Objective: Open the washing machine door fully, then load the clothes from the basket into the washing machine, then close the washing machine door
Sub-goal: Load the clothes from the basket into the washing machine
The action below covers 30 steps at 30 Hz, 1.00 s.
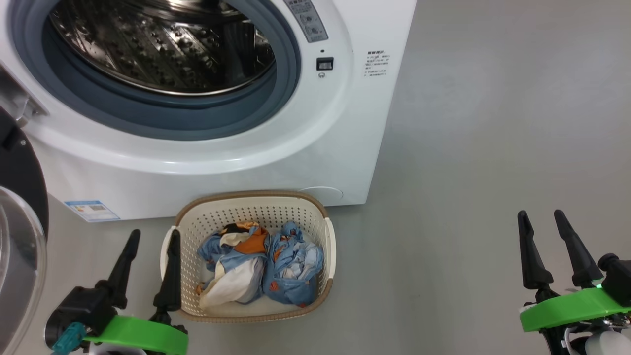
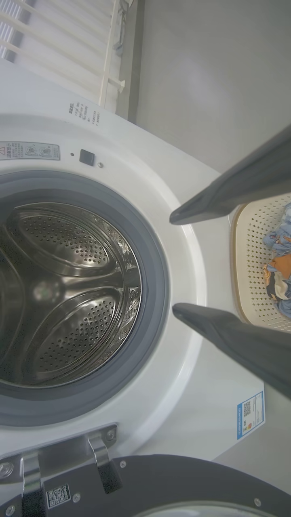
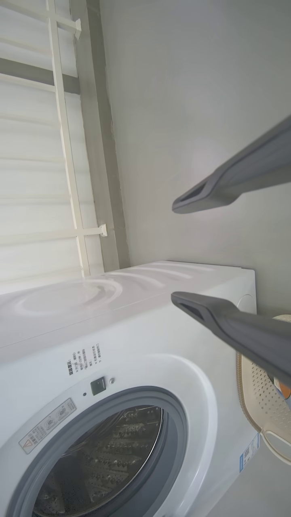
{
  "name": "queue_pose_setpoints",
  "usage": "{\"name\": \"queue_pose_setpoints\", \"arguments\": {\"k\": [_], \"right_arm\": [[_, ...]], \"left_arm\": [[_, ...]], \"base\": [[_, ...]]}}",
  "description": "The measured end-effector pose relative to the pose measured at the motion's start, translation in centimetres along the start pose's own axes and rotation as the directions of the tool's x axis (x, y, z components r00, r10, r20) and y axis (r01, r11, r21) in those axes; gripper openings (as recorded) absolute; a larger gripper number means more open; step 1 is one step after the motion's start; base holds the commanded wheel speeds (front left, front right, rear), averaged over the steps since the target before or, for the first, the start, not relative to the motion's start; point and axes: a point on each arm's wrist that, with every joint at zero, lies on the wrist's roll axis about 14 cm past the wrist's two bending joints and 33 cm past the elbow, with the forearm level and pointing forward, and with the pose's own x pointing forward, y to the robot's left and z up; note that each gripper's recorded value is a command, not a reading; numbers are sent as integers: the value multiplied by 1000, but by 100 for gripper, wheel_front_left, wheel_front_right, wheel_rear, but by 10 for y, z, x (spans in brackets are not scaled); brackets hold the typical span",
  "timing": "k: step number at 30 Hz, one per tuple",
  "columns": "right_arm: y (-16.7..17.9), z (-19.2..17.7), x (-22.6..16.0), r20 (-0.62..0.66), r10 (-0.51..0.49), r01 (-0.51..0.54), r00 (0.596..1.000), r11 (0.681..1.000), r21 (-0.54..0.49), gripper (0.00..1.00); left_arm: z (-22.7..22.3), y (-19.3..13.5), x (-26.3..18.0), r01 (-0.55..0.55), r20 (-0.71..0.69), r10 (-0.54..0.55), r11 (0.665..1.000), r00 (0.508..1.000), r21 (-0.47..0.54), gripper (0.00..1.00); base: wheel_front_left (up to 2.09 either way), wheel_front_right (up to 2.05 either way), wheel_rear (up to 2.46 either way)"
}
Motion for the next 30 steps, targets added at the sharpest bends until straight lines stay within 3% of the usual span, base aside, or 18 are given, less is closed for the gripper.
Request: {"name": "queue_pose_setpoints", "arguments": {"k": [14,25,30], "right_arm": [[9,-14,33,-15,3,-3,1000,999,32,100],[6,-36,64,-43,-6,8,999,999,34,100],[5,-48,78,-55,-4,5,998,1000,22,100]], "left_arm": [[-93,-3,21,-14,-268,1,999,963,-50,100],[-173,-12,43,46,-497,-69,997,865,-59,100],[-201,3,52,55,-577,-58,998,814,-23,100]], "base": [[0,0,0],[0,0,0],[0,0,0]]}}
